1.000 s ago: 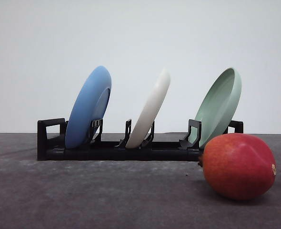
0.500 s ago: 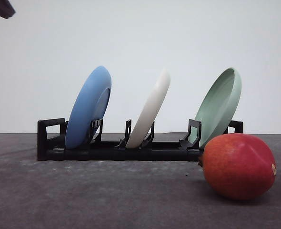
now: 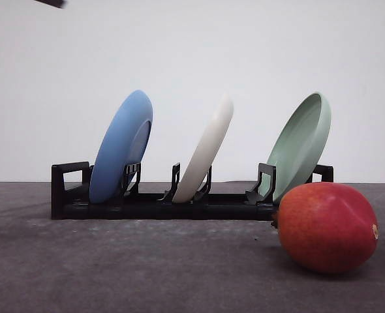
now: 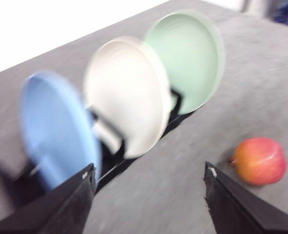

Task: Place pomegranate in white plate

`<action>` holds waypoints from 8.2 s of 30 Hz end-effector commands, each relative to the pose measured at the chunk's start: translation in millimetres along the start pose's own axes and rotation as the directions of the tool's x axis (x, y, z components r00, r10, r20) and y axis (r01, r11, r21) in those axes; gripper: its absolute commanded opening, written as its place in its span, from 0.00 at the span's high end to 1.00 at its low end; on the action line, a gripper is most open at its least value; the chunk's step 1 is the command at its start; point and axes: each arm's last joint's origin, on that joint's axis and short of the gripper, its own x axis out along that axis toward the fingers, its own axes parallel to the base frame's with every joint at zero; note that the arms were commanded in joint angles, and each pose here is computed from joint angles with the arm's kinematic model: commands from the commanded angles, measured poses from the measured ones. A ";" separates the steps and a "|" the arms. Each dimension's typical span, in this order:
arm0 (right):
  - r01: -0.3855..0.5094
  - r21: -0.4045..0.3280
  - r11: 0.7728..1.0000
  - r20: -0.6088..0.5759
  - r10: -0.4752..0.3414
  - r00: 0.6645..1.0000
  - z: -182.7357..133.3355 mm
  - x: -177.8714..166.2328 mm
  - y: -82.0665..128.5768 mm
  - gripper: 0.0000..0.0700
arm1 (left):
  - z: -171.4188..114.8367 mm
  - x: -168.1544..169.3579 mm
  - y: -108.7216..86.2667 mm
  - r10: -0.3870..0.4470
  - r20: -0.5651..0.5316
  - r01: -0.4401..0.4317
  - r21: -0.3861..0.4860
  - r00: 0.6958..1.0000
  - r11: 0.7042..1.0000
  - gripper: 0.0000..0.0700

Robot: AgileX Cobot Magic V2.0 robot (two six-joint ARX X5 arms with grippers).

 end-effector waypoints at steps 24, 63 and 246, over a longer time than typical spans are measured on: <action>-0.003 -0.014 1.000 0.029 0.003 1.000 6.2 -2.4 0.8 0.46 | 0.1 199.5 -21.2 0.015 -0.030 -0.016 -0.033 0.999 0.999 0.40; -0.003 -0.013 1.000 0.029 0.003 1.000 6.2 -2.4 0.8 0.46 | 41.3 184.0 -18.9 0.008 -0.006 -0.009 -0.334 1.000 0.943 0.98; -0.171 0.076 0.982 -0.722 0.173 0.670 18.8 190.9 79.7 0.26 | -63.9 -25.7 34.3 0.224 -0.297 -0.324 -0.350 0.928 0.879 0.38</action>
